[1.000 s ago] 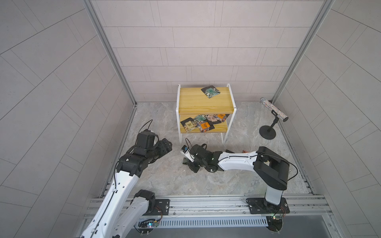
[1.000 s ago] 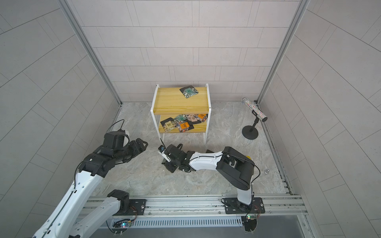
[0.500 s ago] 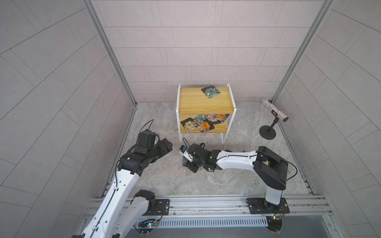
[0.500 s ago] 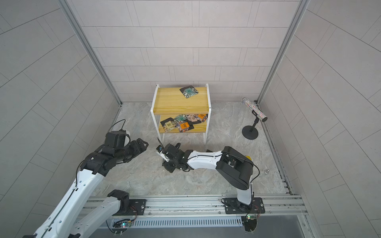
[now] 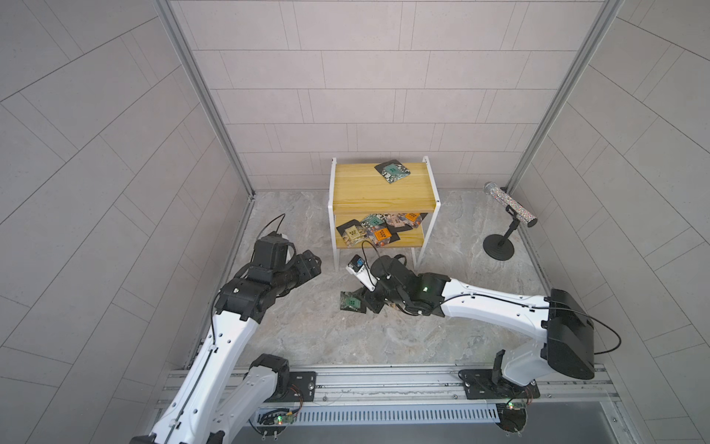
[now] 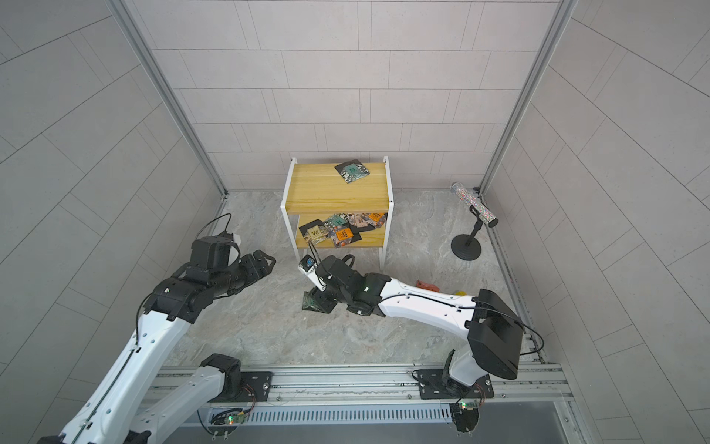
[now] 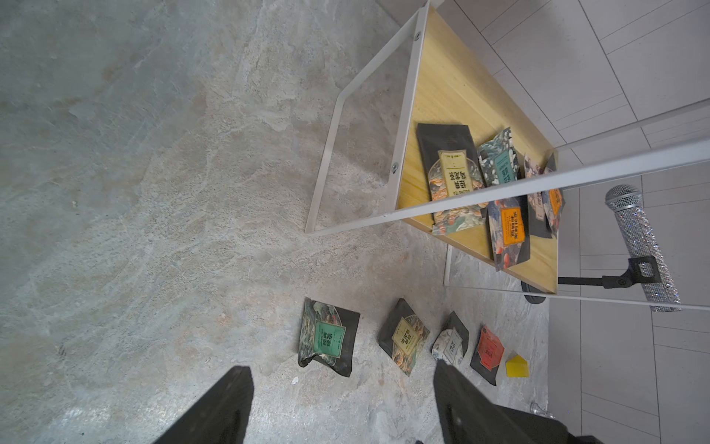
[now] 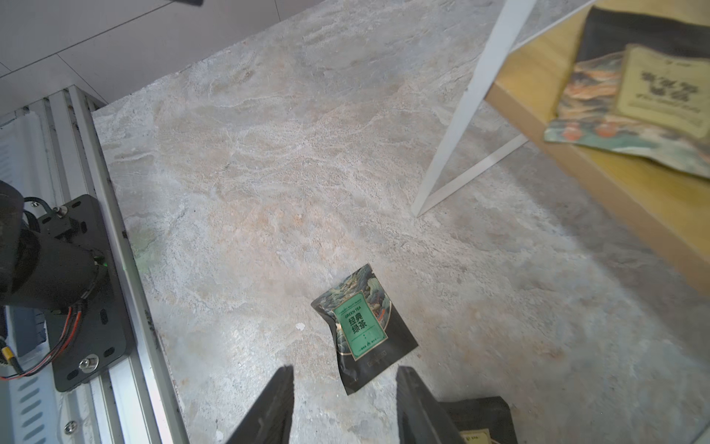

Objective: Remove the tea bags from the shelf
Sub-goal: Place the tea bag at the center of the board.

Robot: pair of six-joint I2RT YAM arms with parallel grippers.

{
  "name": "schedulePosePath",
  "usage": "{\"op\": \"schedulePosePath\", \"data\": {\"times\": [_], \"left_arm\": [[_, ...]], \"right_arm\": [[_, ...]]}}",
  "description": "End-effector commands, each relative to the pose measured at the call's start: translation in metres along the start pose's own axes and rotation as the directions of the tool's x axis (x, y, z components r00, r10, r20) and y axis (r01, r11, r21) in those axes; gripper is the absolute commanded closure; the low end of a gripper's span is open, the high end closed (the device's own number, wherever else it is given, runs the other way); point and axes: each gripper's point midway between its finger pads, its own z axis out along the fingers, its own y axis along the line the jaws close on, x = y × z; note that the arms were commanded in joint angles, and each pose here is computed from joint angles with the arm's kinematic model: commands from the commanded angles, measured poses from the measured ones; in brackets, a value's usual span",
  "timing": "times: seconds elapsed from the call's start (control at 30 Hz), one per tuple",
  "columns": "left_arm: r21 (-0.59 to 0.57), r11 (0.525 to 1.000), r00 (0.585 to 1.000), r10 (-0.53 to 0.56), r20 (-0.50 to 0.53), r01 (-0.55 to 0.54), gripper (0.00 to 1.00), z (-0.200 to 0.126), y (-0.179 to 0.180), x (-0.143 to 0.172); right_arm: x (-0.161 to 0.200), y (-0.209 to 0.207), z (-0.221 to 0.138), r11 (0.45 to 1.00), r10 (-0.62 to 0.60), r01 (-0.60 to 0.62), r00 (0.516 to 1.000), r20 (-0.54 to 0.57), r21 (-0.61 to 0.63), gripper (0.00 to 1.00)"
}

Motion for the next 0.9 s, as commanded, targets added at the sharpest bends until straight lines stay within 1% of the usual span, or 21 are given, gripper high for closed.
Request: {"op": "schedulePosePath", "data": {"times": [0.0,0.07,0.1,0.4,0.63,0.7,0.87], "left_arm": [[0.03,0.999,0.999,0.045,0.006,-0.046,0.18,-0.008,-0.013,-0.007],[0.045,0.997,0.998,0.06,0.008,-0.06,0.18,-0.01,-0.02,-0.009],[0.05,0.996,0.998,0.068,0.007,-0.068,0.18,-0.01,-0.023,-0.01],[0.106,0.984,0.99,0.143,0.011,-0.144,0.18,-0.019,-0.059,-0.017],[0.152,0.973,0.984,0.167,0.068,-0.175,0.18,-0.04,-0.087,-0.034],[0.167,0.969,0.982,0.17,0.079,-0.181,0.18,-0.046,-0.095,-0.039],[0.2,0.961,0.981,0.175,0.085,-0.189,0.18,-0.055,-0.111,-0.049]], "right_arm": [[0.007,-0.011,-0.019,0.999,0.014,-0.012,0.999,-0.032,0.041,0.51],[0.001,-0.016,-0.031,0.998,0.027,-0.026,0.999,-0.019,0.052,0.5],[-0.001,-0.019,-0.036,0.998,0.036,-0.035,0.999,-0.016,0.06,0.47],[-0.031,-0.044,-0.088,0.987,0.118,-0.121,0.992,0.032,0.104,0.44],[-0.071,-0.066,-0.133,0.976,0.146,-0.155,0.987,0.073,0.153,0.42],[-0.081,-0.075,-0.144,0.969,0.164,-0.177,0.983,0.086,0.171,0.4],[-0.107,-0.1,-0.166,0.949,0.225,-0.249,0.964,0.139,0.194,0.39]]}}
